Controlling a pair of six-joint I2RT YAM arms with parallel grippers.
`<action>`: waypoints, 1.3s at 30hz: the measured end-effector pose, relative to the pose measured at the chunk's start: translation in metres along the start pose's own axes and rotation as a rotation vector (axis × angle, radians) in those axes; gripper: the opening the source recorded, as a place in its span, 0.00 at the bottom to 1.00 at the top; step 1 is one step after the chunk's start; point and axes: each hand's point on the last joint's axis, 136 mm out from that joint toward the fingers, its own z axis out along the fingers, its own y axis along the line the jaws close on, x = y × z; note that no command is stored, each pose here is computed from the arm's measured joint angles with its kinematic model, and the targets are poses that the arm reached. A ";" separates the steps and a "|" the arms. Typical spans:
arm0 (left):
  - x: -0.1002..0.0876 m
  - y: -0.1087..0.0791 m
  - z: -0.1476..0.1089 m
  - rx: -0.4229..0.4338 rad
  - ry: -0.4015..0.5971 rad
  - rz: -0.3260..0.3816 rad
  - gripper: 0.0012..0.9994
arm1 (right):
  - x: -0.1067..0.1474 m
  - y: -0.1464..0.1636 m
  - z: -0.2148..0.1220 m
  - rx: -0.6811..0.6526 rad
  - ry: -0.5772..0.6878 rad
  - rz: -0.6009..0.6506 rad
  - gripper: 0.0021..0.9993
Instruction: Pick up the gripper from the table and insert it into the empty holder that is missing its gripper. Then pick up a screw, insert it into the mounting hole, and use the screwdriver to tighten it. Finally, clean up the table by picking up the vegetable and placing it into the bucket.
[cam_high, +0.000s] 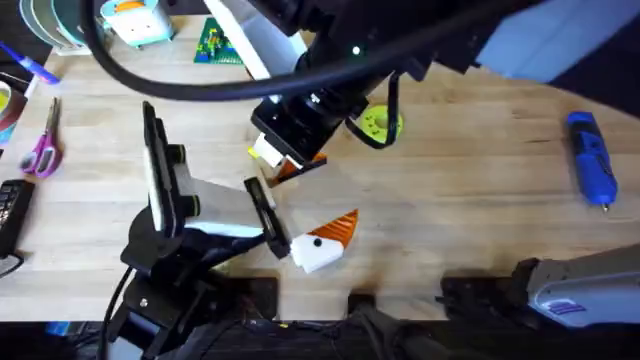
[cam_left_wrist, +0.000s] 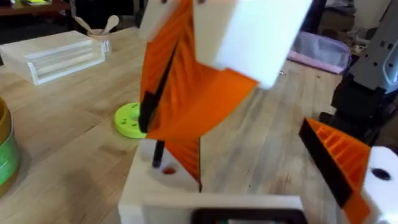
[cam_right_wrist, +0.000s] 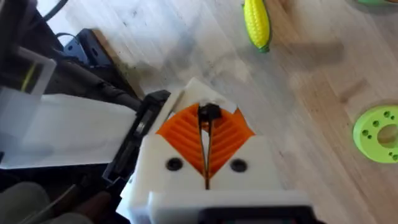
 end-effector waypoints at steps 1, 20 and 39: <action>0.000 0.000 0.000 0.000 0.000 0.000 0.99 | 0.000 0.000 0.000 -0.002 0.001 0.000 0.00; 0.000 0.000 0.000 0.000 0.000 0.001 0.99 | 0.002 0.001 -0.001 -0.006 0.009 0.013 0.00; 0.000 0.000 0.000 0.000 0.000 0.006 0.99 | -0.002 0.004 -0.010 -0.011 -0.004 0.017 0.00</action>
